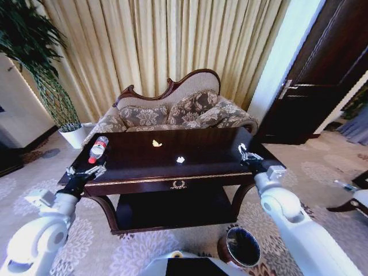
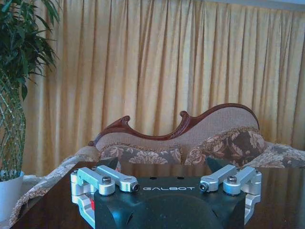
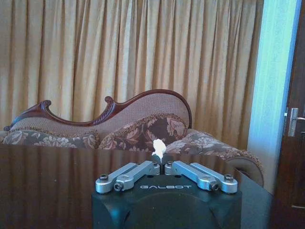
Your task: Move to the front of the table and place the trash on the table into the trash bin.
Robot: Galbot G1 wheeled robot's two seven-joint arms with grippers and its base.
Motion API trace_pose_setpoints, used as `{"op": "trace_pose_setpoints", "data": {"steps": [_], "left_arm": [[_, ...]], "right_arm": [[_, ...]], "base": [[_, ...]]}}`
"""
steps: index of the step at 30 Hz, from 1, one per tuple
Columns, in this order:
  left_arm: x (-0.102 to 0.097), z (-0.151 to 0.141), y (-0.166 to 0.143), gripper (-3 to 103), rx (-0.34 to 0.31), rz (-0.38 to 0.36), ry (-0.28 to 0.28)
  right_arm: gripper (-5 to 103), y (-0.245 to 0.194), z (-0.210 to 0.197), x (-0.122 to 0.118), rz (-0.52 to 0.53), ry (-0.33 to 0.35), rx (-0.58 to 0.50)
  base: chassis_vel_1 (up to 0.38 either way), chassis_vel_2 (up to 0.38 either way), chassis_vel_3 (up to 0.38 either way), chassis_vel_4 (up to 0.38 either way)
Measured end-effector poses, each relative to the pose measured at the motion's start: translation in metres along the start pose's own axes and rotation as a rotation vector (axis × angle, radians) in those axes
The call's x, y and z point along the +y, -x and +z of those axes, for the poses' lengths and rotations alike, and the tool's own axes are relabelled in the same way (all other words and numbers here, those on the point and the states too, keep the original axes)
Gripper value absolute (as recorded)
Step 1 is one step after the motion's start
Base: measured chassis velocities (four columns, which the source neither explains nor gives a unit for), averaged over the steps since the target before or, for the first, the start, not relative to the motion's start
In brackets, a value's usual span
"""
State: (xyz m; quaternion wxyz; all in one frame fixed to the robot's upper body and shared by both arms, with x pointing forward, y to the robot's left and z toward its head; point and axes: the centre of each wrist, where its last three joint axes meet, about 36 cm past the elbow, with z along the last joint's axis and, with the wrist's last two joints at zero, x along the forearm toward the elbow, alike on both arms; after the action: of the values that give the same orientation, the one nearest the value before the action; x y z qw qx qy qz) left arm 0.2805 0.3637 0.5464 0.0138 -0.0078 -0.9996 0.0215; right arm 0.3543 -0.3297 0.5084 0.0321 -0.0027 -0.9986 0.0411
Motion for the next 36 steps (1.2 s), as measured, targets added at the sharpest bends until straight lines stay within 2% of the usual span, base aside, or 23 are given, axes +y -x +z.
{"op": "trace_pose_setpoints", "data": {"steps": [6, 15, 25, 32, 36], "left_arm": [[-0.002, -0.001, -0.003, 100, 0.008, -0.002, 0.005], [-0.01, -0.006, -0.006, 100, -0.009, 0.0, 0.019], [-0.01, 0.0, -0.003, 100, -0.02, -0.013, 0.051], [-0.009, 0.003, 0.001, 100, -0.021, -0.015, 0.055], [-0.008, 0.005, 0.002, 100, -0.013, -0.005, 0.054]], "right_arm": [[0, -0.01, -0.003, -0.004, 0.011, -0.007, 0.013], [0, -0.027, -0.002, 0.003, 0.009, 0.013, 0.033], [0, -0.027, 0.023, 0.027, 0.0, 0.067, 0.04], [0, -0.033, 0.031, 0.028, 0.011, 0.07, 0.044], [0, -0.034, 0.021, 0.022, 0.006, 0.046, 0.029]], "base": [[0.0, 0.0, 0.0, 0.0], [0.0, 0.0, 0.0, 0.0], [0.0, 0.0, 0.0, 0.0], [0.0, 0.0, 0.0, 0.0], [0.0, 0.0, 0.0, 0.0]]}}
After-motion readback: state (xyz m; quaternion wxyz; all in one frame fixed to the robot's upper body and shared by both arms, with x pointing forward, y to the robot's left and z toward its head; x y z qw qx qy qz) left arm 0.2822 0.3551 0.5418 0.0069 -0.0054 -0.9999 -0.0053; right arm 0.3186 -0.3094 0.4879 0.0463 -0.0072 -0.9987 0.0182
